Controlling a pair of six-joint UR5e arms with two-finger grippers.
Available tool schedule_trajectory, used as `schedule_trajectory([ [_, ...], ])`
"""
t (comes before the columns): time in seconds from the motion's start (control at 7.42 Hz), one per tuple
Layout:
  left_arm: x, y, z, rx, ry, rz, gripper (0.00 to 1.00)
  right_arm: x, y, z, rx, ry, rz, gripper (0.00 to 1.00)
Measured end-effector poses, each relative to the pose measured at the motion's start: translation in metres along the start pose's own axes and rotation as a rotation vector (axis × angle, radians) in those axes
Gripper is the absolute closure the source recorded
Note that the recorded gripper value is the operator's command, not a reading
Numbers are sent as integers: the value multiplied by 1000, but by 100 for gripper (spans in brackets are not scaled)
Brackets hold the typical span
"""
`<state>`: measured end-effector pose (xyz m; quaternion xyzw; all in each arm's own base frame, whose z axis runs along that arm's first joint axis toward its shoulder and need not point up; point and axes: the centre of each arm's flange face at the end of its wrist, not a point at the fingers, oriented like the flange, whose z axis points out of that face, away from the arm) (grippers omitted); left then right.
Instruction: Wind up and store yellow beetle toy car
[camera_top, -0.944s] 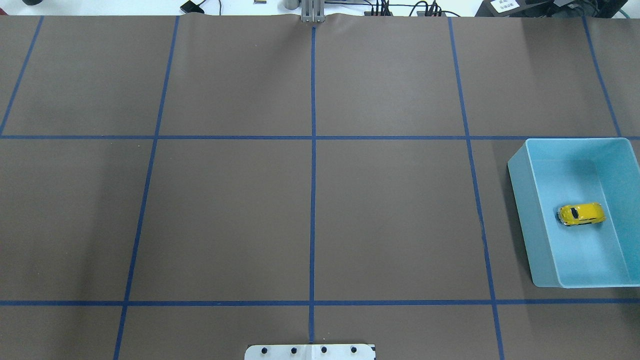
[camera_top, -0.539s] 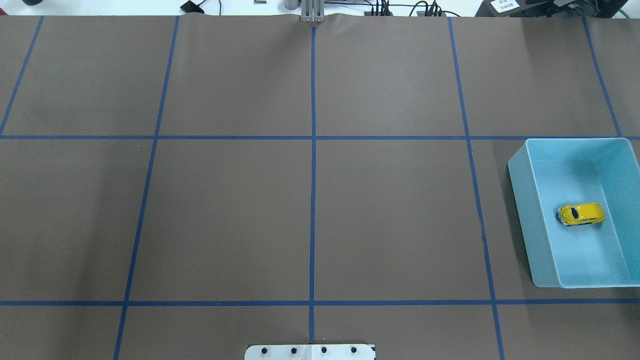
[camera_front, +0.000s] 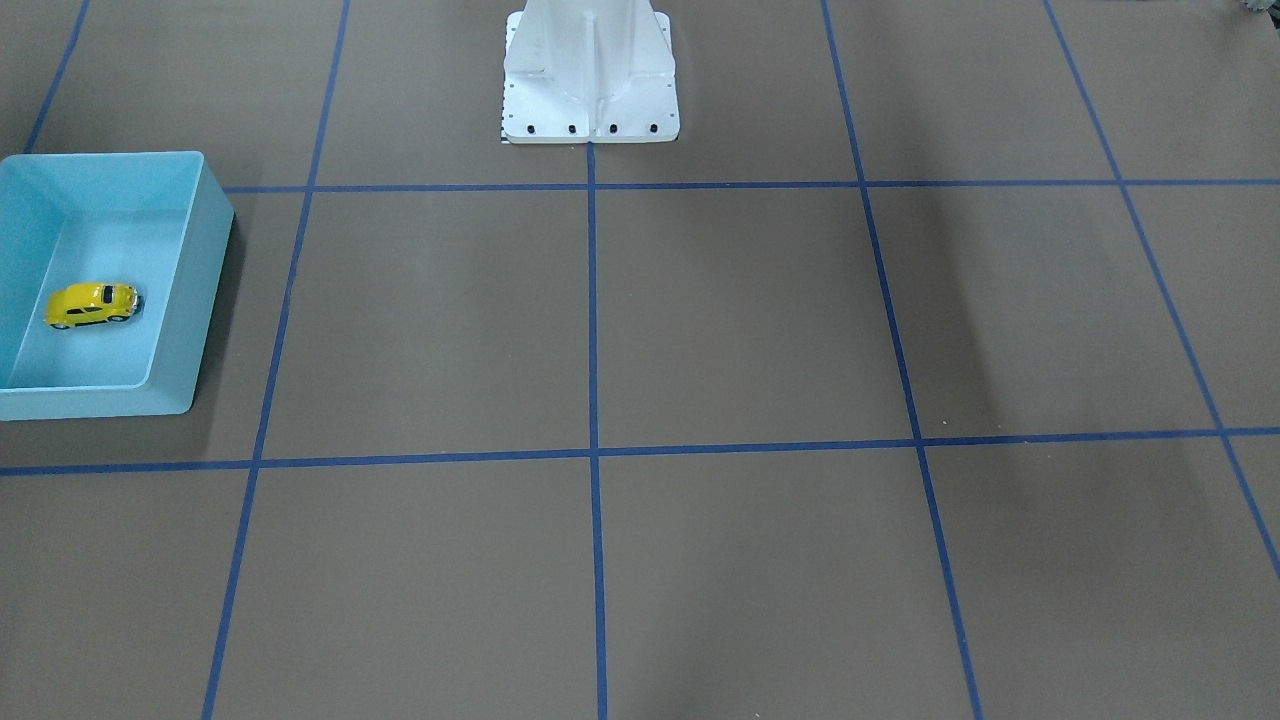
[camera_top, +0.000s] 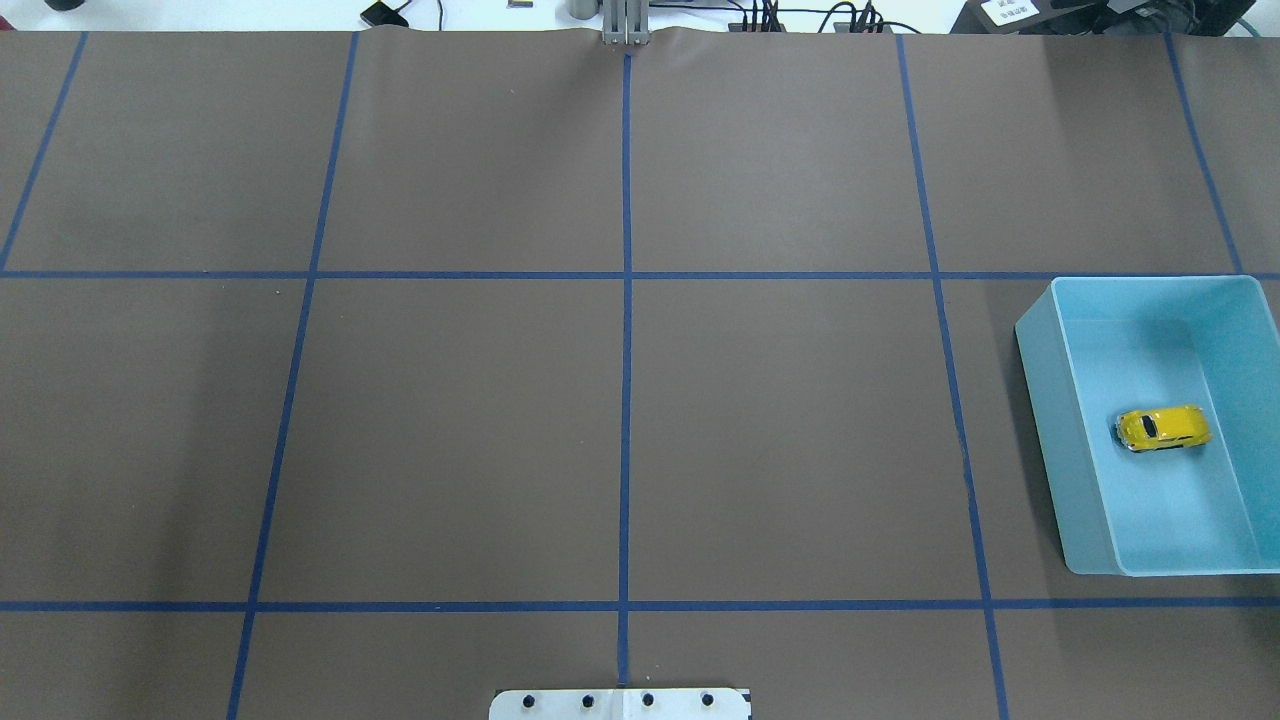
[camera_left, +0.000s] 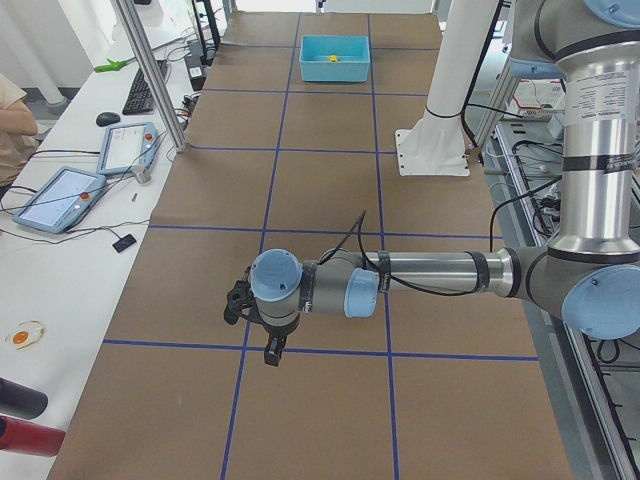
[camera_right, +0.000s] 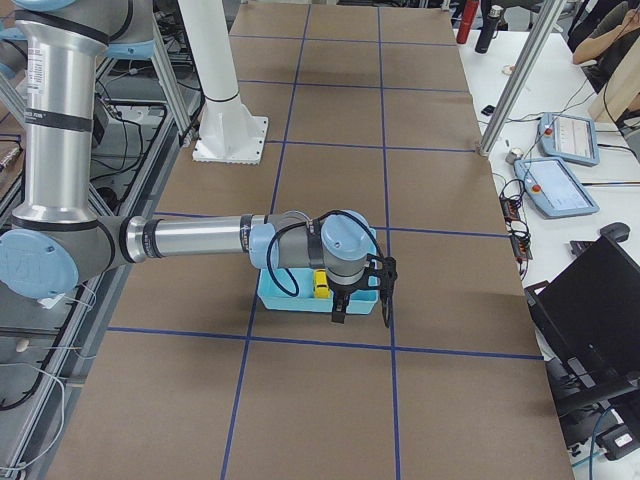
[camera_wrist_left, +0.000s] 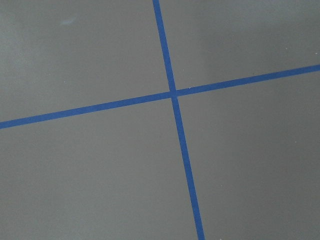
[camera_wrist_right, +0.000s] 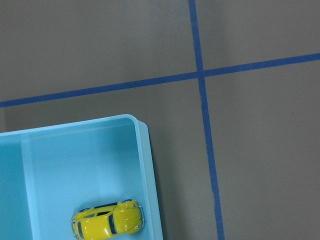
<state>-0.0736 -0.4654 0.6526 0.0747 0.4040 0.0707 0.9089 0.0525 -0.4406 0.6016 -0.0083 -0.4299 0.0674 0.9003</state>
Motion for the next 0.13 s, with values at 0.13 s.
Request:
schedule_trajectory([
  [0.13,0,0,0,0,0,0,0,0,0,1,-2,3,-1,0],
])
